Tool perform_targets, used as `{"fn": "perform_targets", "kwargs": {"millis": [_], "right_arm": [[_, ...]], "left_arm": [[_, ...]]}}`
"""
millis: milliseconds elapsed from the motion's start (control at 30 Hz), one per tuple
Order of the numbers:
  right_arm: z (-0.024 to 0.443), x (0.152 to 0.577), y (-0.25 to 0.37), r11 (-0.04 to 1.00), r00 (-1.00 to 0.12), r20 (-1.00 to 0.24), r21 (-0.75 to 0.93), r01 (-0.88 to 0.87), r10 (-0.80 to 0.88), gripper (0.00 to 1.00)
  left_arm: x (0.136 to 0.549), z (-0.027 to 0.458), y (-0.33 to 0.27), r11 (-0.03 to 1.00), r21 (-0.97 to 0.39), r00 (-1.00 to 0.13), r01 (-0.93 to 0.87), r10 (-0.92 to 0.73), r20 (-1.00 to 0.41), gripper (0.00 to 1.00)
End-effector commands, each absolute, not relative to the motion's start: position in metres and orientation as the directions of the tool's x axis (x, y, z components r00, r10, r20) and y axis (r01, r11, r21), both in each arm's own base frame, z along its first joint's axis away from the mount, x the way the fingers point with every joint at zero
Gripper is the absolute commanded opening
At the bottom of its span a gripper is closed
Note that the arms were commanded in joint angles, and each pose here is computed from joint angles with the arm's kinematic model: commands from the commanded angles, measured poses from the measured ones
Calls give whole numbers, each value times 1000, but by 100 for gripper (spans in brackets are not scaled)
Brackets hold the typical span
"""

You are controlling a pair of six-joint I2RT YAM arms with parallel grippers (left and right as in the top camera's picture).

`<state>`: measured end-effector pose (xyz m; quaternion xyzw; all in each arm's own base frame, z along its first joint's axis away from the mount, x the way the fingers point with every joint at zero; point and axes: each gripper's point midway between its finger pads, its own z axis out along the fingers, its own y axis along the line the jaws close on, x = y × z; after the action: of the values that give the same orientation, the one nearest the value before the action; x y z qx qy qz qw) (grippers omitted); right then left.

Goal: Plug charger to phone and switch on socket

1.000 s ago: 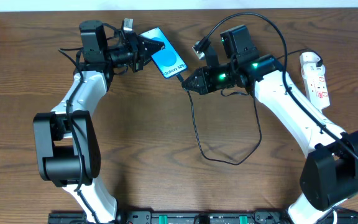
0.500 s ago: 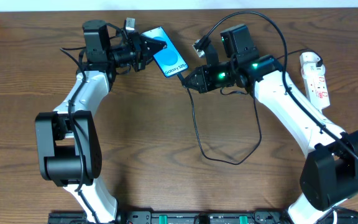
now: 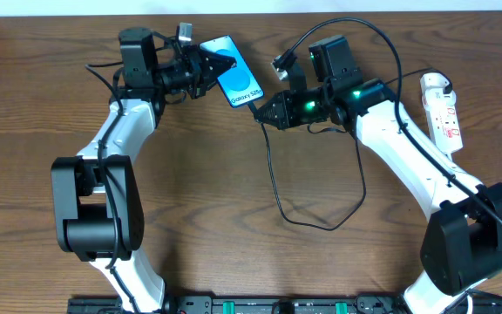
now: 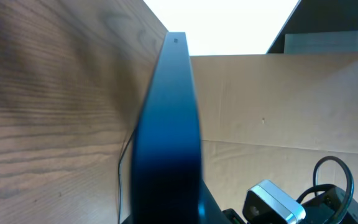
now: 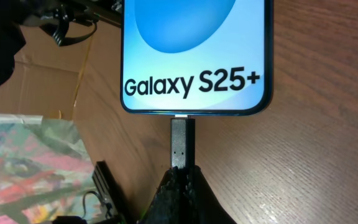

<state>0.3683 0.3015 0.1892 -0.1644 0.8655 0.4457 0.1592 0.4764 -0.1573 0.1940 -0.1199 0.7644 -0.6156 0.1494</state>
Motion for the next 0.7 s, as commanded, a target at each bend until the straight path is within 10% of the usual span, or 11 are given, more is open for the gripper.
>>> {"fn": "perform_targets", "kwargs": {"millis": [0,667], "right_arm": [[214,393,297,585,-860,-508,681,-441,-58,1],[220,406,297,600,-848,-531,677,-426,-3,1]], "left_arm": [[436,216,-201,139,-986,-982,96,-151,-116,8],[429,216,-216,139,-983,-984,124,-114,-140,7]]}}
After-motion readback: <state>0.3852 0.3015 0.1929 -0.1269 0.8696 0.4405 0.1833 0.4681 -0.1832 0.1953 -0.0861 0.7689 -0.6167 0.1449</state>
